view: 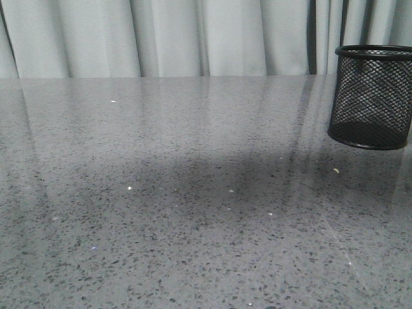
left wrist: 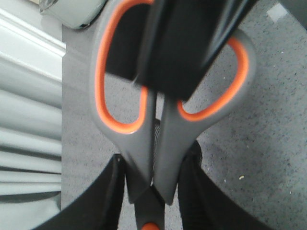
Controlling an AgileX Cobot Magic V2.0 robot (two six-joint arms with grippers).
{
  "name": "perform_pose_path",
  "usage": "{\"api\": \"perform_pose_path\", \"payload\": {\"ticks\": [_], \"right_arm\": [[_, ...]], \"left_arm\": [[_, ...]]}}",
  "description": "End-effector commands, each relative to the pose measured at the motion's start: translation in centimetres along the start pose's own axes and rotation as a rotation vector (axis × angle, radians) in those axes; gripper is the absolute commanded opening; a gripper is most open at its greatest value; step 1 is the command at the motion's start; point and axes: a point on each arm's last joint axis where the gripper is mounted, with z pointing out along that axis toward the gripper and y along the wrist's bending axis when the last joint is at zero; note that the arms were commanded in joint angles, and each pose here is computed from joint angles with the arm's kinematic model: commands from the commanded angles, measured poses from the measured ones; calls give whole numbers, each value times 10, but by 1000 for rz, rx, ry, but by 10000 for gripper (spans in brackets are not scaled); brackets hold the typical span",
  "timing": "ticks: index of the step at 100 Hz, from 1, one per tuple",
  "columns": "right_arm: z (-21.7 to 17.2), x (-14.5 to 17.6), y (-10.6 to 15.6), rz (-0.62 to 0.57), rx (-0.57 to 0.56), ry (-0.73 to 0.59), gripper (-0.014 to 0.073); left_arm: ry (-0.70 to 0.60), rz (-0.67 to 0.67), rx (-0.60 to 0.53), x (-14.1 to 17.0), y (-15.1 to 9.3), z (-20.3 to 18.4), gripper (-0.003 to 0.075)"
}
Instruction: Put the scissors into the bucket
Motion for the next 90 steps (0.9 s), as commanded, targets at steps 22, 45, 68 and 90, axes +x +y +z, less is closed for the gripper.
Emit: {"api": "perform_pose_path", "payload": {"ticks": [22, 45, 68, 90], "right_arm": [[29, -10, -10, 125, -31, 9, 334], [36, -9, -12, 124, -47, 40, -64], [32, -29, -8, -47, -12, 38, -64], [30, -71, -10, -213, 119, 261, -64]], "left_arm": [[-105, 9, -147, -26, 10, -24, 84], [-158, -59, -263, -36, 17, -51, 150], [-207, -166, -422, -50, 16, -115, 509], [-263, -374, -400, -61, -18, -194, 259]]}}
